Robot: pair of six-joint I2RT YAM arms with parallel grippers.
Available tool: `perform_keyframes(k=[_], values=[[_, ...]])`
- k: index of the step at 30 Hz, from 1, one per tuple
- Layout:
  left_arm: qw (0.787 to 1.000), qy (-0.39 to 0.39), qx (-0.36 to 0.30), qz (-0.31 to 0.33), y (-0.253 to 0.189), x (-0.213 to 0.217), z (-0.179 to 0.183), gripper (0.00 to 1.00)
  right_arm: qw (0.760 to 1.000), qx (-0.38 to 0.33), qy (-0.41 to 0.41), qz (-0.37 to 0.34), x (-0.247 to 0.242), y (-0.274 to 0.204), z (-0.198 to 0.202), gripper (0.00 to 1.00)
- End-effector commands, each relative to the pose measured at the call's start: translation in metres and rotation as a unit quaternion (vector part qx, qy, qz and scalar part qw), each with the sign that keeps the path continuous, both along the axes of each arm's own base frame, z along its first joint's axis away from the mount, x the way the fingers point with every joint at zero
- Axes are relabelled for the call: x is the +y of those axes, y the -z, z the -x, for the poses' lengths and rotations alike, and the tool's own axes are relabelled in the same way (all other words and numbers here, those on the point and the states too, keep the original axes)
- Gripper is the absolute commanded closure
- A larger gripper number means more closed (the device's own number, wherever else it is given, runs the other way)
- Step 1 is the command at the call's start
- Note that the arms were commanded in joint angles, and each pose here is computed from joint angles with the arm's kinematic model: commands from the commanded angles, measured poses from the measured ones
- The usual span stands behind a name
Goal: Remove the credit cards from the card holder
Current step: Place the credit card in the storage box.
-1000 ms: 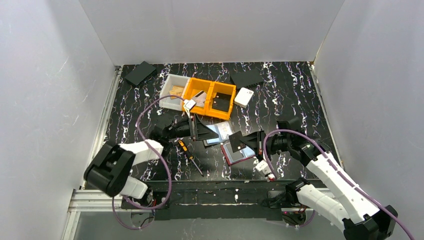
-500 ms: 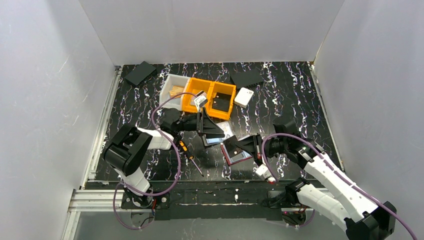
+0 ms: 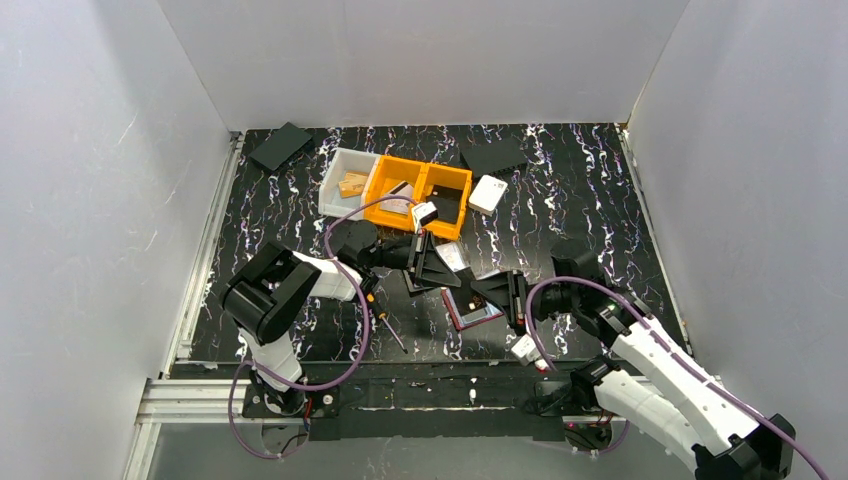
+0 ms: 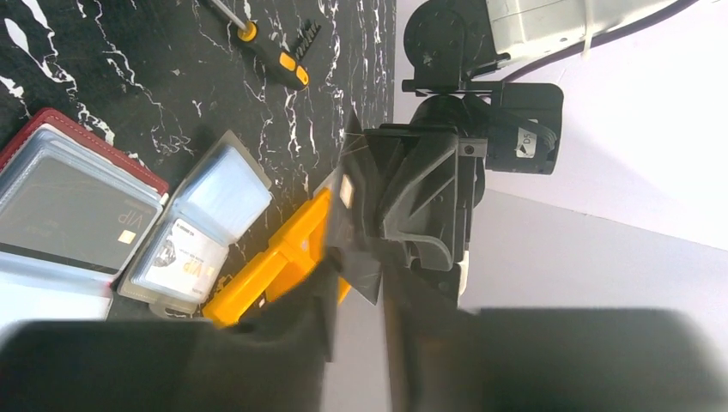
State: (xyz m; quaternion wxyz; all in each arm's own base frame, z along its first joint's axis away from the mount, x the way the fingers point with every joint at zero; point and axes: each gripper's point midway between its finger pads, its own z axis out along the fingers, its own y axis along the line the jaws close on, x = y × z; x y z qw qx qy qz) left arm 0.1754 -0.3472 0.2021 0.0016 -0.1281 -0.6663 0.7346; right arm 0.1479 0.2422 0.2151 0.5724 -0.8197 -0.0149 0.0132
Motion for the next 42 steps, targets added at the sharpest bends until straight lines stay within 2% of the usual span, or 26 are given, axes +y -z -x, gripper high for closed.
perform_keyframes(k=[1, 3, 4, 5, 9, 12, 14, 15, 18, 21, 23, 25, 27, 29, 32, 35, 40, 42], values=[[1.000, -0.003, -0.023, 0.015, -0.010, 0.002, 0.002, 1.00, 0.984, -0.163, -0.069, -0.011, 0.002, -0.014, 0.014, 0.51], [1.000, -0.010, -0.025, 0.013, -0.005, 0.005, -0.001, 1.00, 0.985, -0.160, -0.065, -0.009, -0.001, -0.015, 0.016, 0.18], [0.999, -0.017, -0.027, 0.010, -0.002, 0.009, -0.005, 1.00, 0.986, -0.158, -0.061, -0.008, -0.003, -0.015, 0.017, 0.07], [0.999, -0.021, -0.030, 0.009, 0.001, 0.012, -0.008, 1.00, 0.986, -0.153, -0.058, -0.005, -0.005, -0.014, 0.018, 0.02], [0.995, -0.059, -0.074, 0.009, 0.009, 0.030, -0.024, 1.00, 0.994, -0.106, -0.011, 0.021, -0.019, -0.012, 0.018, 0.02], [0.987, -0.094, -0.130, -0.004, 0.015, 0.039, -0.031, 1.00, 0.996, -0.018, 0.066, 0.056, -0.033, -0.003, 0.006, 0.02], [0.976, -0.129, -0.173, -0.040, 0.029, 0.043, -0.037, 1.00, 0.986, 0.061, 0.136, 0.071, -0.040, 0.000, -0.010, 0.02], [0.968, -0.142, -0.194, -0.066, 0.037, 0.046, -0.039, 1.00, 0.971, 0.126, 0.192, 0.070, -0.043, 0.002, -0.022, 0.02], [0.944, -0.155, -0.267, -0.120, 0.048, 0.055, -0.045, 1.00, 0.920, 0.256, 0.289, 0.071, -0.042, -0.003, -0.048, 0.03], [0.920, -0.159, -0.327, -0.143, 0.042, 0.062, -0.049, 1.00, 0.838, 0.390, 0.365, 0.108, -0.036, 0.007, -0.067, 0.03], [0.897, -0.155, -0.378, -0.171, 0.038, 0.068, -0.049, 1.00, 0.787, 0.461, 0.382, 0.145, -0.032, 0.010, -0.068, 0.04], [0.875, -0.134, -0.419, -0.204, 0.037, 0.073, -0.043, 1.00, 0.741, 0.539, 0.365, 0.166, -0.023, 0.000, -0.065, 0.05], [0.856, -0.105, -0.455, -0.221, 0.032, 0.073, -0.036, 1.00, 0.697, 0.615, 0.311, 0.200, -0.017, -0.004, -0.048, 0.06], [0.842, -0.069, -0.479, -0.238, 0.031, 0.073, -0.023, 1.00, 0.649, 0.674, 0.275, 0.222, -0.009, -0.008, -0.035, 0.09], [0.832, -0.051, -0.507, -0.220, 0.017, 0.062, -0.010, 1.00, 0.586, 0.734, 0.243, 0.242, 0.002, -0.008, -0.027, 0.17], [0.833, -0.044, -0.511, -0.209, 0.010, 0.054, -0.004, 1.00, 0.559, 0.763, 0.217, 0.241, 0.010, -0.006, -0.024, 0.19], [0.839, -0.038, -0.499, -0.213, 0.012, 0.043, -0.001, 1.00, 0.550, 0.791, 0.159, 0.218, 0.017, -0.010, -0.010, 0.20], [0.841, -0.034, -0.498, -0.210, 0.013, 0.039, 0.000, 1.00, 0.544, 0.798, 0.156, 0.205, 0.021, -0.005, -0.012, 0.17]])
